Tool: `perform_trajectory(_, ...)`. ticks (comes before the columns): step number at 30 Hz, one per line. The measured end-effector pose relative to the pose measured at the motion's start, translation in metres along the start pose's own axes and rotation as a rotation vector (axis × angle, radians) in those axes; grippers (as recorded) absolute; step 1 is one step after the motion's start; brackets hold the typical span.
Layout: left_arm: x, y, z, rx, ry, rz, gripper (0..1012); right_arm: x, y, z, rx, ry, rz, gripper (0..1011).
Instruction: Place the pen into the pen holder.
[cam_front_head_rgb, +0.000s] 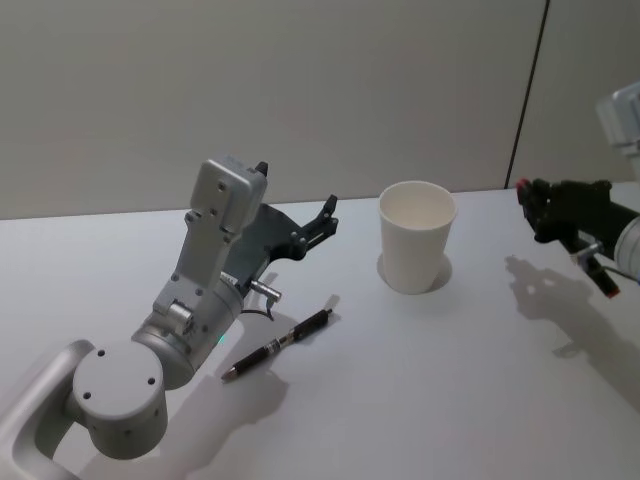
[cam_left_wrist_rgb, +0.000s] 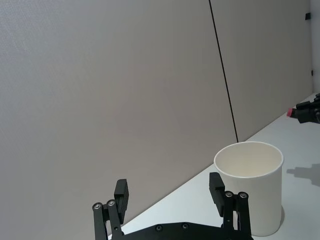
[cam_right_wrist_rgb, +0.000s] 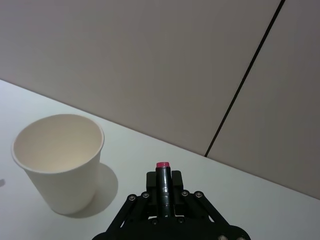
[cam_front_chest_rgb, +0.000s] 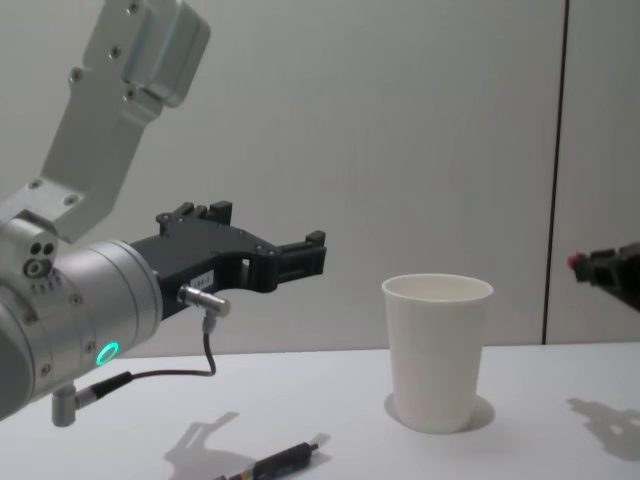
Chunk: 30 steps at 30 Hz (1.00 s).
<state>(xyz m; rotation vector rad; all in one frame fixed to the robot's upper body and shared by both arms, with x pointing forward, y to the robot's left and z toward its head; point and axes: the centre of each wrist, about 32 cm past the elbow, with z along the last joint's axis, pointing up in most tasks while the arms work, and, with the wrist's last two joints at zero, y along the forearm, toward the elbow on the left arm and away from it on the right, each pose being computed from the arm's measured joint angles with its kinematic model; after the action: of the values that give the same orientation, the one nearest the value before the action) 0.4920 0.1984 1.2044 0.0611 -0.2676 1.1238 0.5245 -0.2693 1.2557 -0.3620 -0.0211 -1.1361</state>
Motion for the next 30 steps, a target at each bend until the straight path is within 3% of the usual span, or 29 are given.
perform_trajectory(23, 0.0000, 0.0000, 0.0000, 0.000, 0.000, 0.000, 1003, -0.0016, -0.0080, 0.0060, 0.059, -0.015, -0.040, 165)
perform_trajectory(30, 0.0000, 0.0000, 0.0000, 0.000, 0.000, 0.000, 1003, -0.0014, -0.0052, 0.0087, 0.102, -0.028, -0.045, 165)
